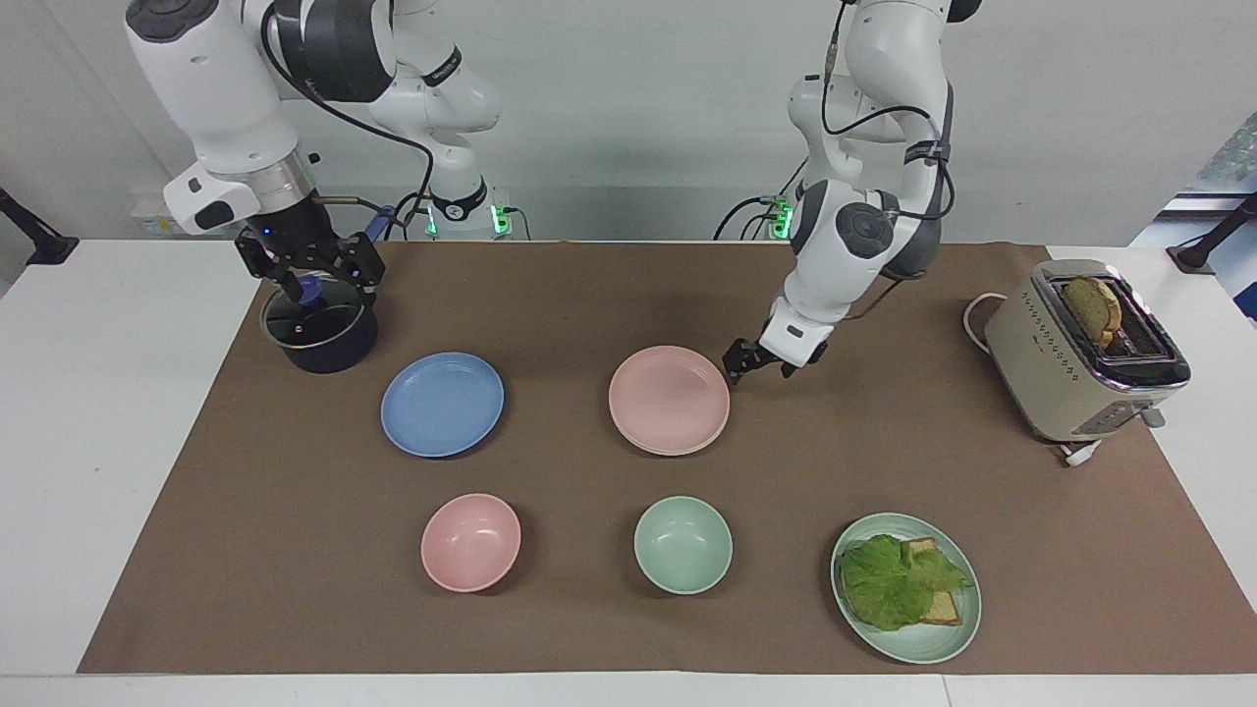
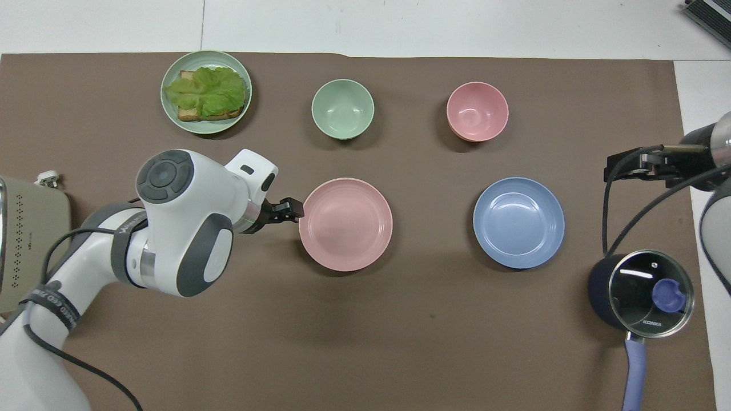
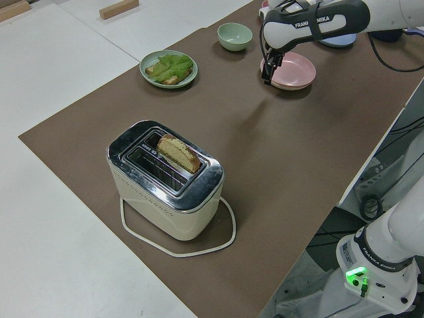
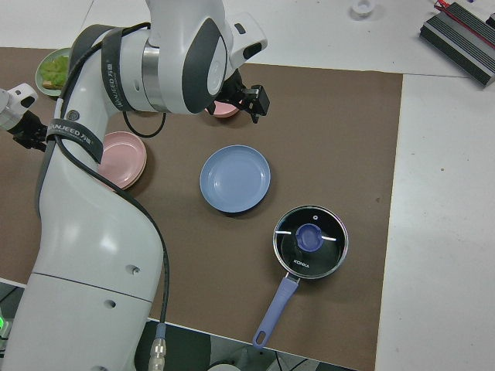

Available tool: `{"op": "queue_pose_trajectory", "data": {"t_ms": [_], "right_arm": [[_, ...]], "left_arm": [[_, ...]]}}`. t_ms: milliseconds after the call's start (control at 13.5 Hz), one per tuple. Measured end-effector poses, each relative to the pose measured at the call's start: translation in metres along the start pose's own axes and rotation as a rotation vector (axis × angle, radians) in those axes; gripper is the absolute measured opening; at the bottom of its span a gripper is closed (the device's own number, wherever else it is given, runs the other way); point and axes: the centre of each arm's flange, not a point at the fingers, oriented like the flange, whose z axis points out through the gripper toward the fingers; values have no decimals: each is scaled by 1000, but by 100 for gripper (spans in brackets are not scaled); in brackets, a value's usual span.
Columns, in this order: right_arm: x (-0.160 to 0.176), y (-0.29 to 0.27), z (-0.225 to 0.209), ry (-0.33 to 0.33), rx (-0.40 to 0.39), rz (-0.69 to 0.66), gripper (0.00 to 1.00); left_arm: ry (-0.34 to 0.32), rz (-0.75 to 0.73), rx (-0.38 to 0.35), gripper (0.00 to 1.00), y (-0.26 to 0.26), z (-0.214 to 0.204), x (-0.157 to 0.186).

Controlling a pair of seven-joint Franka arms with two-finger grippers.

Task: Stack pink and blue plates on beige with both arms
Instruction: 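Release the pink plate with the left gripper while the right gripper reaches the blue plate, then grasp the rim of the blue plate with the right gripper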

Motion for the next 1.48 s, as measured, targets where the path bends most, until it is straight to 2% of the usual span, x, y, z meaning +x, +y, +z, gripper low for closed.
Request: {"op": "queue_pose_trajectory", "data": {"t_ms": [222,443,665,812,886,960,1182,1477], "right_arm": [[3,14,58,2,37,-38,100],[-1,30,123,16,84,-63,100],[-9,42,167,-11,117,-53,100],[-14,58,193,-20,144,-56,90],[-19,68,207,-29,150,-56,90],[-23,74,219,-41,165,-46,81],[-27,75,248,-75,209,-15,75],[-28,74,267,-94,215,-6,69]], "left_arm": [[33,70,19,100,-51,-18,27],[55,130,80,100,-95,-48,46],[55,163,94,100,-142,-88,56],[30,157,101,100,-157,-119,54],[21,156,114,100,-159,-139,54],[20,162,126,100,-159,-158,54],[33,174,152,100,-161,-200,54],[43,174,181,100,-166,-241,51]]}}
